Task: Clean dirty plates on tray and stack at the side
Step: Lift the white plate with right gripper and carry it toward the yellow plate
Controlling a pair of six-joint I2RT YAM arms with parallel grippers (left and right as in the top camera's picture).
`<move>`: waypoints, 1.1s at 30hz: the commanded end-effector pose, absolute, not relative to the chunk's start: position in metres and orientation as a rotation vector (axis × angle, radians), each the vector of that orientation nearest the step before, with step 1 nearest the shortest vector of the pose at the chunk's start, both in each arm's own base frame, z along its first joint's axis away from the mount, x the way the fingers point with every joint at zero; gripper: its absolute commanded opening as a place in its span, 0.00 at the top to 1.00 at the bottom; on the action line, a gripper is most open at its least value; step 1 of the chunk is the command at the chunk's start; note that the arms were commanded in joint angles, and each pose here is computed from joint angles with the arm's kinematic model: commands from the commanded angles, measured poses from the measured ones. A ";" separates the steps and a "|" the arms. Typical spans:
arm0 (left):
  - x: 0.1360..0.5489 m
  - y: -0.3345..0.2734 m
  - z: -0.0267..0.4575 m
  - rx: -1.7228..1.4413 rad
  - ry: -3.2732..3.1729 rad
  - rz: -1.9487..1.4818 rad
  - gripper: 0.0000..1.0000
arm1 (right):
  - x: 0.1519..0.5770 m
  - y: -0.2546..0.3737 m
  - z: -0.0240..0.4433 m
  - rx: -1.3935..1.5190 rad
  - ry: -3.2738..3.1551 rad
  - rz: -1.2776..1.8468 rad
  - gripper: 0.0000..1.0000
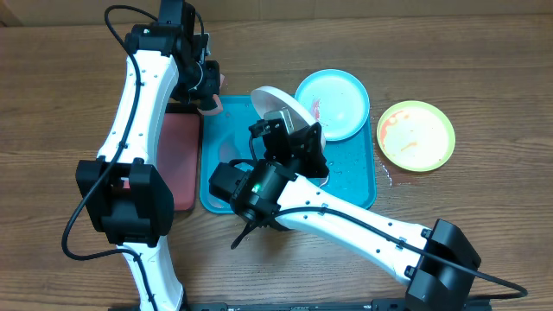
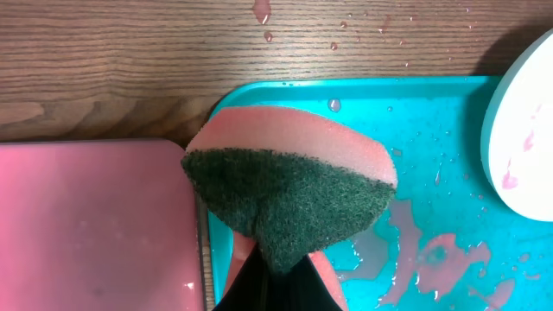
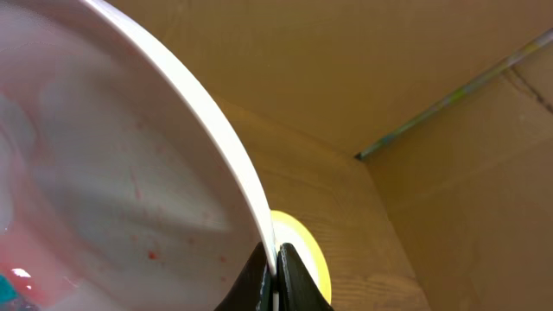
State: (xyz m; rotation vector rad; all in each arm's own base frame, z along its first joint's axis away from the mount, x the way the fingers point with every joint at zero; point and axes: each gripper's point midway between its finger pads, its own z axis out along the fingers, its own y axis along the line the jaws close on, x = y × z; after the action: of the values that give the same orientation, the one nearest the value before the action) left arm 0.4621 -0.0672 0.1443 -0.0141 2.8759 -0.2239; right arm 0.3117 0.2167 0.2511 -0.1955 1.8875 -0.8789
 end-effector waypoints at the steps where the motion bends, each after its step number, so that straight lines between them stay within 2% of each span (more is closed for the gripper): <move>1: 0.466 -0.070 0.150 -0.022 2.856 -0.221 0.96 | 0.313 0.217 0.274 -0.140 1.806 -0.850 0.96; 15: 0.465 -0.070 0.150 -0.022 2.858 -0.220 0.96 | 0.308 0.211 0.275 -0.075 1.833 -0.793 0.96; 33: 0.464 -0.070 0.150 -0.023 2.863 -0.220 0.96 | 0.289 0.200 0.226 0.110 2.138 -0.659 0.96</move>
State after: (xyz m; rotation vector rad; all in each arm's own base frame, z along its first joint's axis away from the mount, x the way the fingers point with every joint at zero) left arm 0.4618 -0.0672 0.1442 -0.0142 2.8770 -0.2238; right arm 0.2927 0.2042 0.2248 -0.0138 2.0598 -0.7656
